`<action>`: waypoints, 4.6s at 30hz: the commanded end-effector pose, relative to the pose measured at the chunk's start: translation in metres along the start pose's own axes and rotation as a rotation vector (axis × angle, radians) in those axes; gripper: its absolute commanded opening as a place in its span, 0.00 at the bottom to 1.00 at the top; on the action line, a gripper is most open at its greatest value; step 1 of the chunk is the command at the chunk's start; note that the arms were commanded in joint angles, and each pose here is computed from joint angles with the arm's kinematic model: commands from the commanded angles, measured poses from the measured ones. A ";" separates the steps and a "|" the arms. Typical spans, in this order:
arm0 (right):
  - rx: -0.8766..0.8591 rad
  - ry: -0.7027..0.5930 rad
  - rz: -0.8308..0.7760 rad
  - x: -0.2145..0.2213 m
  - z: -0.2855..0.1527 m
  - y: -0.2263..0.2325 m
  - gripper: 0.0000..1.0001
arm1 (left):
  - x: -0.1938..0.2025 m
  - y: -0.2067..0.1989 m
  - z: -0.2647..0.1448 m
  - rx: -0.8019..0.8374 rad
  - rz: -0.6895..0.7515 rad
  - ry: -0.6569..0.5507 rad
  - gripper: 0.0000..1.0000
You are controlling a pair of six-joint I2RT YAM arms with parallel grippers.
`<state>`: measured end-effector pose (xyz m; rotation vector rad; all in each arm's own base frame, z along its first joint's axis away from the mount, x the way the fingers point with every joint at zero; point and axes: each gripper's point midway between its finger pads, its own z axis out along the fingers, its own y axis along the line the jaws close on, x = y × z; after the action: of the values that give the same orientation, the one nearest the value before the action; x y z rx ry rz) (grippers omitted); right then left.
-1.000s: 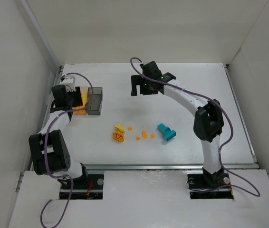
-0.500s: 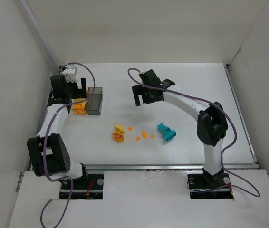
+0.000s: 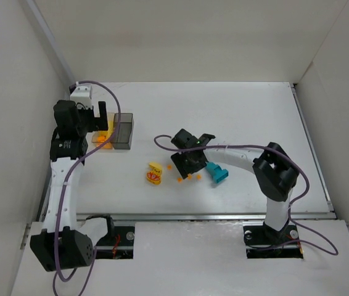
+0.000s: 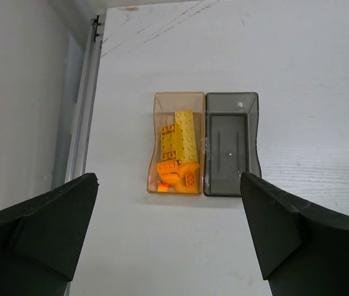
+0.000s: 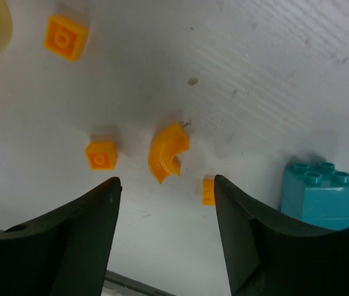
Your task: Sort the legos into containers by color
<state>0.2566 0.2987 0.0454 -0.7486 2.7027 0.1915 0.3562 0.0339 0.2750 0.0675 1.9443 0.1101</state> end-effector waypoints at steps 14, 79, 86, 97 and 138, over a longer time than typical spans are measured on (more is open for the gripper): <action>-0.059 -0.078 0.078 -0.006 -0.001 0.016 0.55 | 0.007 0.001 -0.047 -0.037 0.035 -0.066 1.00; -1.112 -0.646 -0.288 -0.158 -0.280 0.186 0.00 | -0.030 -0.156 -0.174 0.877 0.718 -0.792 0.85; -1.120 -0.611 -0.269 -0.157 -0.270 0.189 0.00 | -0.036 -0.159 -0.178 0.907 0.715 -0.814 0.76; -1.138 -0.600 -0.272 -0.160 -0.269 0.192 0.00 | -0.025 -0.164 -0.176 0.972 0.725 -0.793 0.49; -0.918 -0.622 0.032 -0.186 -0.224 0.124 1.00 | -0.001 -0.140 -0.126 0.794 0.487 -0.532 0.00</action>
<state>0.2411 0.4680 0.3106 -0.8968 1.9366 1.5485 0.2296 -0.1190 0.3081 1.1070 1.2218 -0.3323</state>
